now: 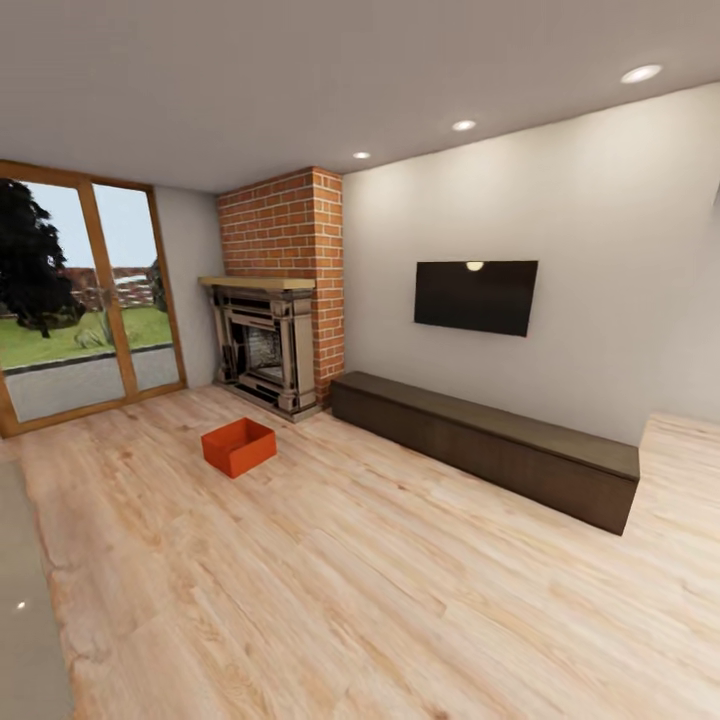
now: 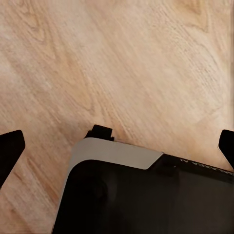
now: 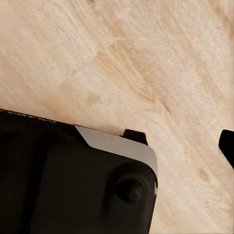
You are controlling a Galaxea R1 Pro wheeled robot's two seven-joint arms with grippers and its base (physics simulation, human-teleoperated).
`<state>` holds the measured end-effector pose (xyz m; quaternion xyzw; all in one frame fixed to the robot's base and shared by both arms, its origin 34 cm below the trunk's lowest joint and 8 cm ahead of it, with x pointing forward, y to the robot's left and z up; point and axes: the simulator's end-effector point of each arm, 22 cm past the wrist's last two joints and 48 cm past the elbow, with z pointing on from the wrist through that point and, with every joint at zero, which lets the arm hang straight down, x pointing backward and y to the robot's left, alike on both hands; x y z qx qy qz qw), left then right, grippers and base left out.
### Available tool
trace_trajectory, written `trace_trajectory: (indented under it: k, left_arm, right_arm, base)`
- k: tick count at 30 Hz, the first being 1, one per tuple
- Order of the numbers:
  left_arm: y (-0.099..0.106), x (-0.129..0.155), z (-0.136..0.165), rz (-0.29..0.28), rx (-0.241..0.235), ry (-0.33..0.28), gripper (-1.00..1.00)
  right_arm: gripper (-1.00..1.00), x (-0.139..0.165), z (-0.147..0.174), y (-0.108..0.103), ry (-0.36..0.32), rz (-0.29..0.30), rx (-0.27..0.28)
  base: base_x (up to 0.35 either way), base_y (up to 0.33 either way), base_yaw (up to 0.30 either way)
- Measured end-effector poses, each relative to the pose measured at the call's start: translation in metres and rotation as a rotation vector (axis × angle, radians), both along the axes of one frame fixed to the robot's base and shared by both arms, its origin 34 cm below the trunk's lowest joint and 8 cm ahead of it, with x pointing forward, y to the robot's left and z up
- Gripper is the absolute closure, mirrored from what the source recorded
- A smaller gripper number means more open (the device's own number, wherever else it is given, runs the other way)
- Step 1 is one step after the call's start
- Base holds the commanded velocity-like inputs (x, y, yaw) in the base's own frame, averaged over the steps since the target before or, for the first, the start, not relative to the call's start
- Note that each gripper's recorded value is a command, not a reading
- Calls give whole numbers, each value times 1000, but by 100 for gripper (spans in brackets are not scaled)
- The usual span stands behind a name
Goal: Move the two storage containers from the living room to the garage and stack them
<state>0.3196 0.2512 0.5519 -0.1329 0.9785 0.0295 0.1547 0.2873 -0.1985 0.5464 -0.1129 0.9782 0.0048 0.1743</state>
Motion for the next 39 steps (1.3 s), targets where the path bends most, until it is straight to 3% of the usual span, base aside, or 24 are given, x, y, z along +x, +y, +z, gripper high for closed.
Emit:
trace_trajectory:
  k: [14,39]
  left_arm:
    - [0,-1,0,-1,-1,5,-100]
    - [-1,0,0,-1,-1,1,-100]
  right_arm:
    - [-100,1,0,-1,-5,-3,0]
    - [-100,1,0,-1,-4,-4,-6]
  base:
    - [322,0,104]
    - [322,0,4]
